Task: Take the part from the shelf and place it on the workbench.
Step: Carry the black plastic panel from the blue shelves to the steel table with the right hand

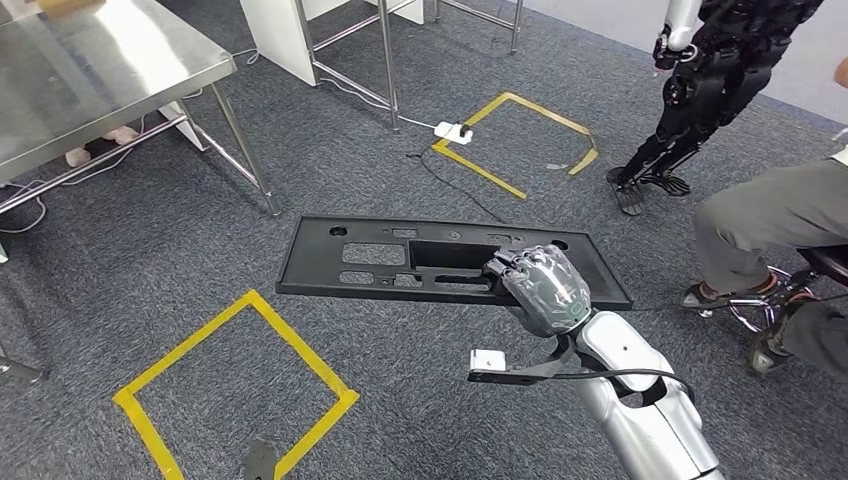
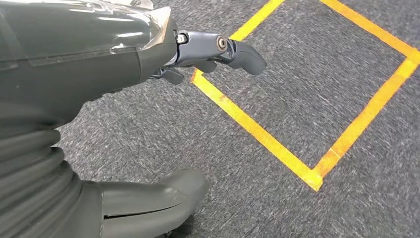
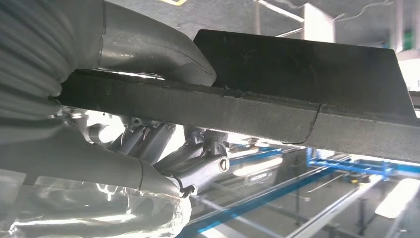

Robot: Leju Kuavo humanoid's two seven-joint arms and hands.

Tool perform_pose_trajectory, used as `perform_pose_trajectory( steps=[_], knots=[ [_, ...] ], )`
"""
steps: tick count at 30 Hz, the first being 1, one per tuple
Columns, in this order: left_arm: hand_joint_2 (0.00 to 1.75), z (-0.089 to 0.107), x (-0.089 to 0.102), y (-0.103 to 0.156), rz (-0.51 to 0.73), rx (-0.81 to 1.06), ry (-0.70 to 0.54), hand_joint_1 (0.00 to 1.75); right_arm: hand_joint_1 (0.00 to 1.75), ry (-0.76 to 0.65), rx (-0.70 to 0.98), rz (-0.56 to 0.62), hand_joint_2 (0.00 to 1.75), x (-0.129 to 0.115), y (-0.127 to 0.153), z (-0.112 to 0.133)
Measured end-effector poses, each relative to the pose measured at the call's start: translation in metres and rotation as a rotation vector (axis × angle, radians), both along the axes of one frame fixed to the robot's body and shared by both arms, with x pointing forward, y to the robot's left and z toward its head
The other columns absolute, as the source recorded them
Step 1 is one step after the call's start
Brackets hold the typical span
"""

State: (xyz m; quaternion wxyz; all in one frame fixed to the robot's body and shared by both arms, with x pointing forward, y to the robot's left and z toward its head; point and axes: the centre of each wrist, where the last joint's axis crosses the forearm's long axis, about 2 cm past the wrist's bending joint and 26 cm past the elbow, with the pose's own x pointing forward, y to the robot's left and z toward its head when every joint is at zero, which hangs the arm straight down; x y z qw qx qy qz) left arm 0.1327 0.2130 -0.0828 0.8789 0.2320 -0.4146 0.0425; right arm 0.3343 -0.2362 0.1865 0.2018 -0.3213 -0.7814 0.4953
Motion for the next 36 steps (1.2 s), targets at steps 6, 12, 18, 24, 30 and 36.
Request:
perform_pose_trajectory(
  steps=[6, 12, 18, 24, 30, 36],
  knots=[
    [1.75, 0.001, 0.002, 0.000, 0.001, -0.001, -0.001, 0.00, 1.73, 0.005, -0.003, -0.002, 1.75, 0.002, 0.000, -0.001],
    [1.75, 0.001, 0.004, 0.001, 0.002, -0.001, -0.002, 0.00, 1.73, -0.003, 0.002, -0.004, 1.75, 0.005, 0.002, 0.002],
    [1.75, 0.002, 0.008, -0.001, 0.001, -0.008, -0.003, 0.00, 1.73, 0.011, -0.006, -0.011, 1.75, 0.005, -0.001, -0.004],
    [1.75, 0.002, 0.007, -0.001, 0.002, -0.010, 0.002, 0.00, 1.73, 0.011, -0.004, -0.011, 1.75, 0.007, 0.000, -0.004],
    [1.75, 0.003, 0.009, 0.001, 0.003, -0.004, 0.000, 0.00, 1.73, 0.002, 0.010, -0.011, 1.75, 0.006, 0.001, -0.005],
    [1.75, 0.003, 0.010, 0.004, 0.004, 0.000, -0.003, 0.00, 1.73, -0.004, 0.019, -0.013, 1.75, 0.005, 0.003, -0.008]
  ],
)
